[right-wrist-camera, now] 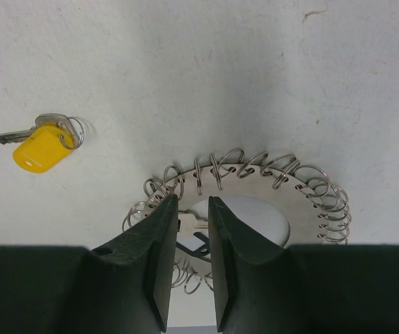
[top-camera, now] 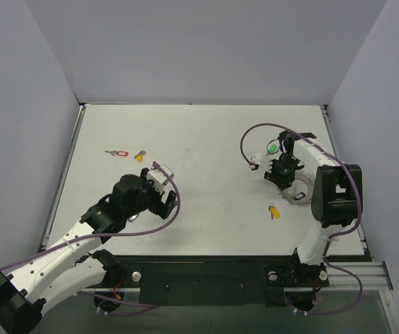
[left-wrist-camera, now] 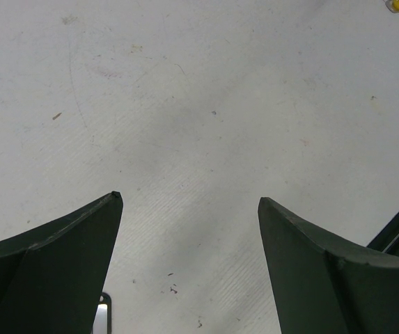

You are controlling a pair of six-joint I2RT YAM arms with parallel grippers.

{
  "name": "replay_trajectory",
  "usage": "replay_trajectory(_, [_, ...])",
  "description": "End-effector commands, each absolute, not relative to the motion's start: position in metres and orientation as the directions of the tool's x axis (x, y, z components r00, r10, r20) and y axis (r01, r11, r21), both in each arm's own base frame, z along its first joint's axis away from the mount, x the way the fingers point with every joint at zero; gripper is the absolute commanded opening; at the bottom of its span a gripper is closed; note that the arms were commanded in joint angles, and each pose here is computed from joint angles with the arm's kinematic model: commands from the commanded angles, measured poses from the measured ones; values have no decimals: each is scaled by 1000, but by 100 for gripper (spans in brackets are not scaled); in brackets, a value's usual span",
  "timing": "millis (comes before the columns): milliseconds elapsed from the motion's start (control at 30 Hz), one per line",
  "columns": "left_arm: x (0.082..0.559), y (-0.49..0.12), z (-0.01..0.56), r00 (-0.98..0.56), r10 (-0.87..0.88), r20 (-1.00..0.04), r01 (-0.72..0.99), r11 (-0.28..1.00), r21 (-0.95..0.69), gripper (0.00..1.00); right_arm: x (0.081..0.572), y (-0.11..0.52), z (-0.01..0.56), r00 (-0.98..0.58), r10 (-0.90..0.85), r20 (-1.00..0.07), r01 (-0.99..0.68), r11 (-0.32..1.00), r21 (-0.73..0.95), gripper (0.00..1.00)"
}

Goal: Put the keys on the keyring

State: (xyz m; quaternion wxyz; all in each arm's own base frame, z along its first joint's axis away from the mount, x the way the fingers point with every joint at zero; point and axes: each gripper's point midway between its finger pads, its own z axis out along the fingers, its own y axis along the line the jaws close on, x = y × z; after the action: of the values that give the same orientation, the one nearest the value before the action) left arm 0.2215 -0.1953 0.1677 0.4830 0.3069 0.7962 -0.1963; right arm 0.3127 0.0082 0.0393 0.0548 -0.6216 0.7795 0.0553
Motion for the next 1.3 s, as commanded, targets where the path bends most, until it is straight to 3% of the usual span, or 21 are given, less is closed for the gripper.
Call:
replay_trajectory(0, [228, -198, 178, -313, 274, -909, 678, 735, -12, 90, 297, 8, 30, -227, -969, -101, -972, 219, 85, 20])
replay_trajectory(1100, [227, -198, 181, -306, 269, -913, 681, 732, -13, 89, 288, 8, 16, -200, -979, -43, -971, 192, 141, 8])
replay_trajectory(1267, [227, -197, 181, -306, 267, -914, 678, 735, -12, 89, 289, 8, 16, -199, -979, -38, -971, 192, 142, 0])
